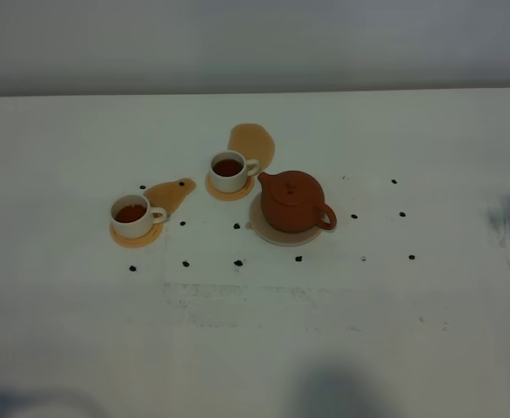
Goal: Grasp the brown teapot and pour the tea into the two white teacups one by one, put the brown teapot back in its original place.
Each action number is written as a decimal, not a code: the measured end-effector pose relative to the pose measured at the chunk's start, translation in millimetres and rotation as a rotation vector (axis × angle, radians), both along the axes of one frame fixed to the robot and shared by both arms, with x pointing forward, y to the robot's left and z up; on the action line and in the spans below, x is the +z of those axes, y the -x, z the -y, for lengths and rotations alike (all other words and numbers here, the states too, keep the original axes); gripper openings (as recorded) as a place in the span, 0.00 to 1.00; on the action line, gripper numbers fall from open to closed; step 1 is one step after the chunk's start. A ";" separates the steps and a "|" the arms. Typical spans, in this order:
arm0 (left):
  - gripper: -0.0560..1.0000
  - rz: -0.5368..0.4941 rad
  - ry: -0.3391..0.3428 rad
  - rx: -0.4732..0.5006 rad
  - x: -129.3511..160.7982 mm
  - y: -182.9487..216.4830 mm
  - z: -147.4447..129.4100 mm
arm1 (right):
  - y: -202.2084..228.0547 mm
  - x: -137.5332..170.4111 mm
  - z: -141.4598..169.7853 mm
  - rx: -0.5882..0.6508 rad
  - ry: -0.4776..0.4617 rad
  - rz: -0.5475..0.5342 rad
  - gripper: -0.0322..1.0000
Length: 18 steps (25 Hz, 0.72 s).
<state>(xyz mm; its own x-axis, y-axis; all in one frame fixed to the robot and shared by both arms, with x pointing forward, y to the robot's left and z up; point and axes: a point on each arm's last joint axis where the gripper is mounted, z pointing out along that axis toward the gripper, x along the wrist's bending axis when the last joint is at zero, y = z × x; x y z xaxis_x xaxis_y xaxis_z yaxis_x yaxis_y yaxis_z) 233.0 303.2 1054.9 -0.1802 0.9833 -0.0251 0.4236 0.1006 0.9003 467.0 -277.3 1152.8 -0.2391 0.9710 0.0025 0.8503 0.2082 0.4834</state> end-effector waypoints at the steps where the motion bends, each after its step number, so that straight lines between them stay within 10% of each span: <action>1: 0.68 0.000 0.000 0.000 0.0 0.0 0.0 | 14.2 -2.3 1.5 -0.025 -0.005 0.001 0.61; 8: 0.68 0.000 0.000 0.000 0.0 0.0 0.0 | 118.3 -47.2 8.1 -0.109 -0.050 0.065 0.60; 18: 0.68 0.000 0.000 0.000 0.0 0.0 0.0 | 213.6 -100.5 18.2 -0.160 -0.075 0.426 0.60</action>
